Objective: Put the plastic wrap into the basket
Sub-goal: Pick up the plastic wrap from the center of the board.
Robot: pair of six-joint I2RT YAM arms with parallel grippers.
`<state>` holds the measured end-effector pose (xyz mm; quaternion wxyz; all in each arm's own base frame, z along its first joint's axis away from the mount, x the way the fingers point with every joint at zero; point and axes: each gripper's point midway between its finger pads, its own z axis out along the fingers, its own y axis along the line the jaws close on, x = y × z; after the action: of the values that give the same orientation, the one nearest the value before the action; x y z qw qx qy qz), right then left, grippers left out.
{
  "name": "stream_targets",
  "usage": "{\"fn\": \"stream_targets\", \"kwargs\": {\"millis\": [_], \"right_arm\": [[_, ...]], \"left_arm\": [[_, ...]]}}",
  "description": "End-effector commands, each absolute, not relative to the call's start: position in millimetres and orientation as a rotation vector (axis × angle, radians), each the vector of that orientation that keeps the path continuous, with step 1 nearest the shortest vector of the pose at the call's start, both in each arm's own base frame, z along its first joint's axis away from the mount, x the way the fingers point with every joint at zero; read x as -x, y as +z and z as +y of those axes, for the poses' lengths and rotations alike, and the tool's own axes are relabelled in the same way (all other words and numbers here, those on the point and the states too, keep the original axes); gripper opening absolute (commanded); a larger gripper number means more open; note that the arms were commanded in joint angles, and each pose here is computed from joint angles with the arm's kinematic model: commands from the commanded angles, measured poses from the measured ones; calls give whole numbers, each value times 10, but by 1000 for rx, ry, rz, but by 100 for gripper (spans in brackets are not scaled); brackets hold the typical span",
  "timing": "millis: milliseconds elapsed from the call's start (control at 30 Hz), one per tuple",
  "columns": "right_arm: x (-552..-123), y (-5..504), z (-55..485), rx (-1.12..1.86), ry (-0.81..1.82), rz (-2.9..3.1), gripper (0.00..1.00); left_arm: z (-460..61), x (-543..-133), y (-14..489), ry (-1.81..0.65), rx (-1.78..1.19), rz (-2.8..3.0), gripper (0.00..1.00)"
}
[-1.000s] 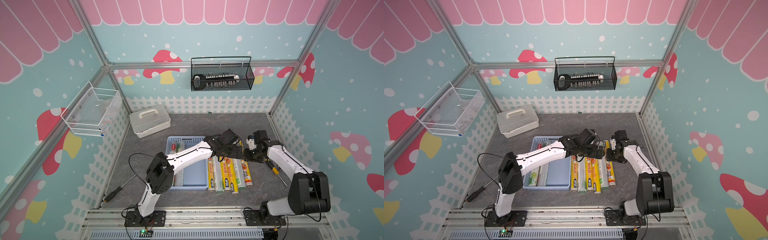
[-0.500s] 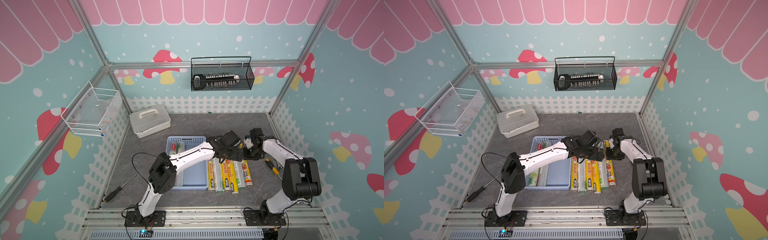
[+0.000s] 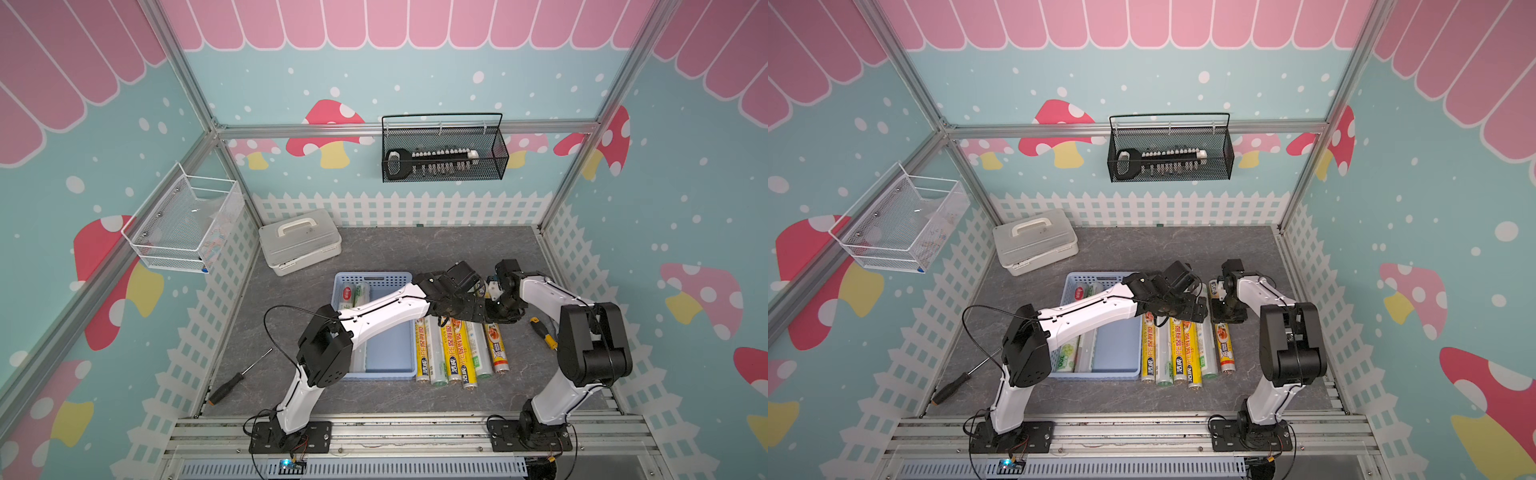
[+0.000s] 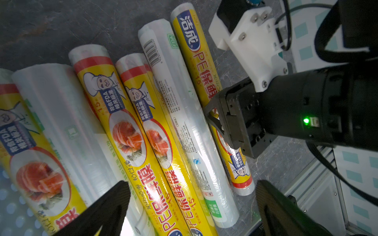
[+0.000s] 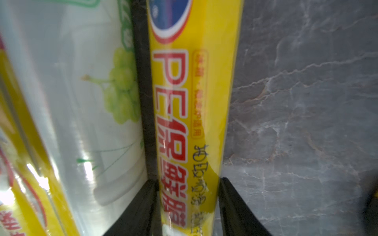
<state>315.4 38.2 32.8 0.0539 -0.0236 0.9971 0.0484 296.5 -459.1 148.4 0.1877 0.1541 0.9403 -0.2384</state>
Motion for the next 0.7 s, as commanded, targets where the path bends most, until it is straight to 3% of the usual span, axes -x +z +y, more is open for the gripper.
{"fn": "stream_targets", "kwargs": {"millis": [0,367,667], "right_arm": [[-3159,299,282,70,67,3059,54],[-3141,127,277,87,62,3119,53],[-3135,231,168,74,-37,3106,40]], "left_arm": [[-4589,-3004,1492,-661,-430,2646,99],[-4528,-3025,1534,-654,-432,2642,99],[-4492,-3052,1565,-650,-418,2638,99]]}}
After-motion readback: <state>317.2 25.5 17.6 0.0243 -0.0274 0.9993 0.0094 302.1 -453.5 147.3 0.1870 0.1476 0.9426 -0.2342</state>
